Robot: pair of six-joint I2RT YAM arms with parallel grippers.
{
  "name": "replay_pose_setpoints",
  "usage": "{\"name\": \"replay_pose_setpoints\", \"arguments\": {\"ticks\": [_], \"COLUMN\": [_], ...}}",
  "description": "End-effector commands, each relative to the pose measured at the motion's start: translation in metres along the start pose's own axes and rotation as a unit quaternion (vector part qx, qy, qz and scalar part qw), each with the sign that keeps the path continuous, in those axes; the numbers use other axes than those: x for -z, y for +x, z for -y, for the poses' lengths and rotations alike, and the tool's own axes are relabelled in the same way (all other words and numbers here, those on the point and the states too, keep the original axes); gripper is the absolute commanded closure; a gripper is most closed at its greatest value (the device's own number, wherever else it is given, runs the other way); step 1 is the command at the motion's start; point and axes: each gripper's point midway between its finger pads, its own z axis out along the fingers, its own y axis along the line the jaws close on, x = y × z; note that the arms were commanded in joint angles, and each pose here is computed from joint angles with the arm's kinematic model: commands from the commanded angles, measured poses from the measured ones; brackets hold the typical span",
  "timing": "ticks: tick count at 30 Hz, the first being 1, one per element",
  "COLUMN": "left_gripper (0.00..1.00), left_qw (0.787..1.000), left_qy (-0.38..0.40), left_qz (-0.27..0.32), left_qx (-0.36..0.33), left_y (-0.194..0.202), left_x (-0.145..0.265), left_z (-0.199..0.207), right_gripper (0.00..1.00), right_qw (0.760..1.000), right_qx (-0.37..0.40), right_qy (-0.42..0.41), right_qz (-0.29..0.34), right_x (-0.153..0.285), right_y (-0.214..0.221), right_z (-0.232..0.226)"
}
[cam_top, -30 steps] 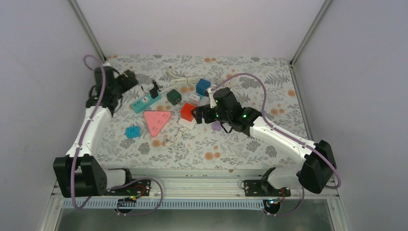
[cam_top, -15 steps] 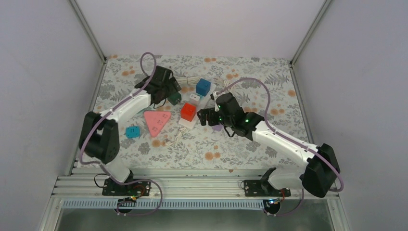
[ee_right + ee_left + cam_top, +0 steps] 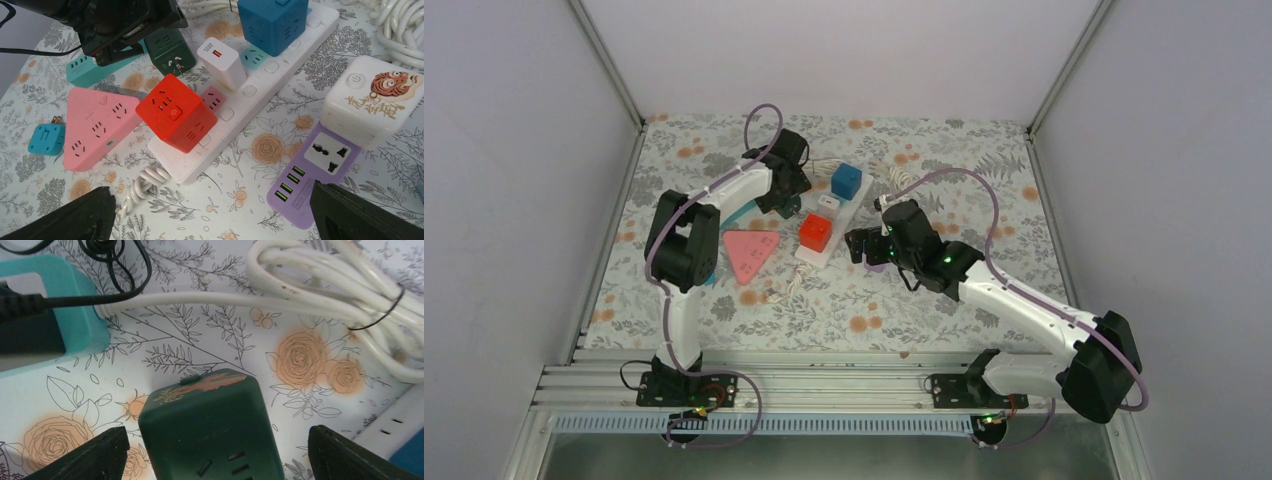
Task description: Insert the plug
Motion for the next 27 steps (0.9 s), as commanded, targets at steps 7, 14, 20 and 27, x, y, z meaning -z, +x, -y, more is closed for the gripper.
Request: {"name": "replay_pose_setpoints", "arguments": {"ticks": [7, 14, 20, 27], "left_gripper": [0.23, 0.4, 0.49, 0.5], "left_qw": [0.998, 0.998, 0.997, 0.973], "left_qy": [-0.048, -0.039, -0.015, 0.118], "left_qz": [-0.028, -0.035, 0.009, 0.102], "left_qx": [-0.017, -0.038, -0.071, -0.168], "left_y": [0.008, 0.011, -0.008, -0.038], "left_x": [-0.019, -0.025, 0.002, 0.087], "left_z": [-0.009, -0.006, 0.003, 0.034], "right_gripper": [0.0, 0.0, 0.0, 0.0], "right_qw": [0.999, 0.999, 0.999, 0.996], "right_qx": [-0.014, -0.017, -0.024, -0.034], "right_qy": [0.021, 0.022, 0.016, -0.038], "right_qz": [0.025, 0.03, 0.041, 0.073], "right_x": [0.007, 0.01, 0.016, 0.03], "right_y": [-0.007, -0.008, -0.013, -0.028], "right_z": [0.012, 0.013, 0.011, -0.004]}}
